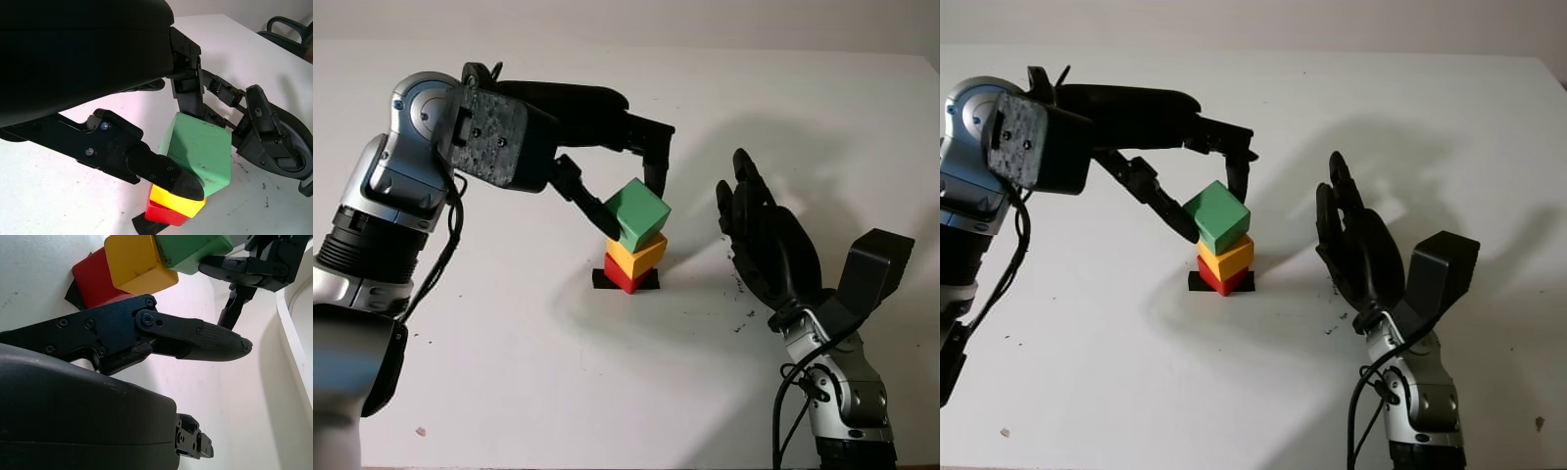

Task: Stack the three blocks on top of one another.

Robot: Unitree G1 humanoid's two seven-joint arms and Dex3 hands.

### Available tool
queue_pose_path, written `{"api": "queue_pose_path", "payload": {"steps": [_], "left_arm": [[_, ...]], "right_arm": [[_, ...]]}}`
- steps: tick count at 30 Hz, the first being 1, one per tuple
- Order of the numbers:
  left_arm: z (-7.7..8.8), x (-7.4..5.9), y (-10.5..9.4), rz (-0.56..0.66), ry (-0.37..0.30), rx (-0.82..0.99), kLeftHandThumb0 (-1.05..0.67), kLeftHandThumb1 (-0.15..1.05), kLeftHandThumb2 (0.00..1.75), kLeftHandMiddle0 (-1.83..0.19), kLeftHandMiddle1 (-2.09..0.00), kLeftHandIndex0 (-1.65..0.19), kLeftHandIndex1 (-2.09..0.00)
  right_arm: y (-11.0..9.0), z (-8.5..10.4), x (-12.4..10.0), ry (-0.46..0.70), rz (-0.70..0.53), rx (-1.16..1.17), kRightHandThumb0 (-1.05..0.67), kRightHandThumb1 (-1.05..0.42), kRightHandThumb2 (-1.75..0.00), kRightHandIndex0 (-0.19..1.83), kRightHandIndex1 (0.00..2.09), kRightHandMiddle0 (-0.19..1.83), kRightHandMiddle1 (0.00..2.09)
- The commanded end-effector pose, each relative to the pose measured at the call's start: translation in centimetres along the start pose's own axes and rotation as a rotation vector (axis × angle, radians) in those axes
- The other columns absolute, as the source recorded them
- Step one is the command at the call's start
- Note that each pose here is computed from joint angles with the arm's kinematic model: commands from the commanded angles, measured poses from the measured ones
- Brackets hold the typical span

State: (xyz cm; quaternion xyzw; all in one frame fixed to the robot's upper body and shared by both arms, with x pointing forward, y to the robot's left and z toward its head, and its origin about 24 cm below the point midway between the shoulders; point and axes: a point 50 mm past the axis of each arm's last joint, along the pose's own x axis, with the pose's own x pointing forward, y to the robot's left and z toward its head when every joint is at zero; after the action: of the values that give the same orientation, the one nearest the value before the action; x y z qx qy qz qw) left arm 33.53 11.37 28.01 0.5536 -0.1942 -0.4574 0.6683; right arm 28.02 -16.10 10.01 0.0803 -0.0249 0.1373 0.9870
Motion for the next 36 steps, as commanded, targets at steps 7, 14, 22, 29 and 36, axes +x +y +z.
{"api": "queue_pose_path", "payload": {"steps": [7, 14, 22, 29, 36], "left_arm": [[0.0, 0.1, 0.0, -0.009, 0.006, 0.014, -0.54, 1.05, 0.05, -0.12, -0.02, -0.23, -1.20], [-0.1, 0.0, 0.0, -0.017, 0.021, 0.024, -0.54, 1.04, 0.05, -0.09, -0.04, -0.22, -1.09], [0.0, 0.0, 0.0, -0.013, 0.021, 0.035, -0.52, 1.02, 0.05, -0.09, -0.05, -0.22, -1.05], [0.1, -0.2, 0.1, -0.017, 0.028, 0.038, -0.58, 0.99, 0.04, -0.08, -0.05, -0.18, -1.07], [0.6, -0.9, 0.0, -0.024, 0.027, 0.037, -0.59, 0.94, 0.04, -0.06, -0.04, -0.17, -1.03]], "right_arm": [[-0.1, 0.1, -0.3, 0.003, 0.003, -0.021, -0.73, -1.05, -0.62, -0.19, 0.00, -0.19, 0.00], [-0.2, 0.2, -0.3, 0.004, 0.001, -0.014, -0.73, -1.05, -0.62, -0.19, 0.00, -0.19, 0.00], [-0.2, 0.2, -0.4, 0.004, 0.003, -0.013, -0.73, -1.05, -0.61, -0.19, 0.00, -0.19, 0.00], [-0.3, 0.2, -0.4, 0.002, 0.000, -0.013, -0.72, -1.05, -0.60, -0.19, 0.00, -0.19, 0.00], [-0.3, 0.2, -0.2, 0.001, 0.005, -0.014, -0.73, -1.05, -0.60, -0.19, 0.00, -0.19, 0.00]]}}
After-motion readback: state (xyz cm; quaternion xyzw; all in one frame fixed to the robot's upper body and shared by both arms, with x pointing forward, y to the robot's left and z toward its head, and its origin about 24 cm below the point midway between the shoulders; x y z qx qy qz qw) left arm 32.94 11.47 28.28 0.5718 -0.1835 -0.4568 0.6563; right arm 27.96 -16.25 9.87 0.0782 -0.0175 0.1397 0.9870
